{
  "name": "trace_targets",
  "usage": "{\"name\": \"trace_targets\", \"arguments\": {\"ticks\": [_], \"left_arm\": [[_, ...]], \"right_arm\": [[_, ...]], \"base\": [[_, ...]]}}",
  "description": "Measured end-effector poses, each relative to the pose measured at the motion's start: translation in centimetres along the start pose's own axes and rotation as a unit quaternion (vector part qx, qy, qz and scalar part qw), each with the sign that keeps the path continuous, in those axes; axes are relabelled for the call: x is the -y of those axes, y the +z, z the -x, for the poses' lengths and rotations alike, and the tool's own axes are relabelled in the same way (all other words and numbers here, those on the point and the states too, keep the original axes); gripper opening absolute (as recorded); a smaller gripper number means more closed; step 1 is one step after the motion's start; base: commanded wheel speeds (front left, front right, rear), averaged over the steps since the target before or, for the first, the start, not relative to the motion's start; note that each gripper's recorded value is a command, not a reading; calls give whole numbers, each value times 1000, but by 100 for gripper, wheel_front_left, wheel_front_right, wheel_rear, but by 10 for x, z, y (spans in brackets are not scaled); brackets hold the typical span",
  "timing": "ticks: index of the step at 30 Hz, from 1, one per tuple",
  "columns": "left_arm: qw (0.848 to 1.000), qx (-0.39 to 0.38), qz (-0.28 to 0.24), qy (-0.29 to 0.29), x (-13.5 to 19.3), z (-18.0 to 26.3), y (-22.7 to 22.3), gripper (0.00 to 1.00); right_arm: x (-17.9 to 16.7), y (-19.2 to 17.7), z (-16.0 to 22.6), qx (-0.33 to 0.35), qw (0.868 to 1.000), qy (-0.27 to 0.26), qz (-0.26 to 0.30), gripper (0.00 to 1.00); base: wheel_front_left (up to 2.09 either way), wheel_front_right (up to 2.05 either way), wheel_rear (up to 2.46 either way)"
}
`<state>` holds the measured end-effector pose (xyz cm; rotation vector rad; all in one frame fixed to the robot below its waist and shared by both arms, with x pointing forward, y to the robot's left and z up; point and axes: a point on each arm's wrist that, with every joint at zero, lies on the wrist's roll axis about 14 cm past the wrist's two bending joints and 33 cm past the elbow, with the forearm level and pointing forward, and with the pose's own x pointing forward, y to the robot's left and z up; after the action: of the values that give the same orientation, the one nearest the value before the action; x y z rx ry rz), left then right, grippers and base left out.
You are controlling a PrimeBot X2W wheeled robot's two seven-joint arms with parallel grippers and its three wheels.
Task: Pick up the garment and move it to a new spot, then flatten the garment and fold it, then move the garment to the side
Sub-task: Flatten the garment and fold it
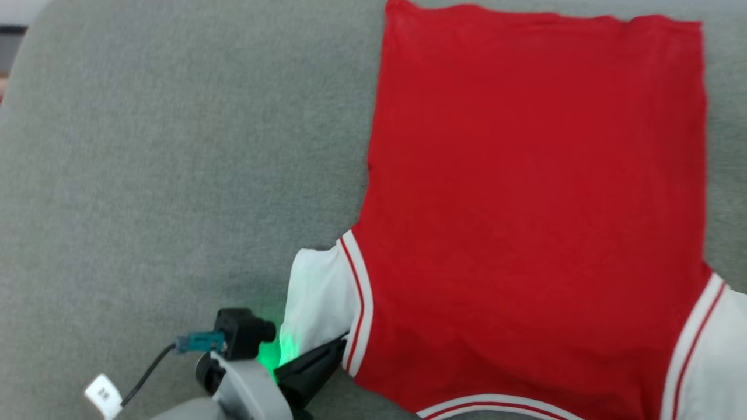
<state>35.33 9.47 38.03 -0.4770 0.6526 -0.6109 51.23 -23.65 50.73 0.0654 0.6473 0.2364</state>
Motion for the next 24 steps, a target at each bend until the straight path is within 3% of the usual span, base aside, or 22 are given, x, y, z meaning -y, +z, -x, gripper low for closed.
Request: {"name": "trace_targets", "arguments": {"ticks": [6,11,22,23,24], "left_arm": [[1000,-6,-3,-4,-6,-9,3,0],[1000,-6,6,-1,-13,-14,3,0],[999,-16,29,-4,-27,-25,-3,0],[999,-18,30,-3,-29,-26,-3,0],[999,-18,32,-2,-31,-26,-4,0]], "right_arm": [[23,27,-63,-67,996,-65,6,100],[31,25,-108,-123,988,-88,-5,100],[42,-20,-184,-201,973,-115,0,100],[40,-22,-189,-203,973,-112,-1,85],[39,-22,-193,-201,973,-110,-1,23]], "base": [[0,0,0],[0,0,0],[0,0,0],[0,0,0],[0,0,0]]}}
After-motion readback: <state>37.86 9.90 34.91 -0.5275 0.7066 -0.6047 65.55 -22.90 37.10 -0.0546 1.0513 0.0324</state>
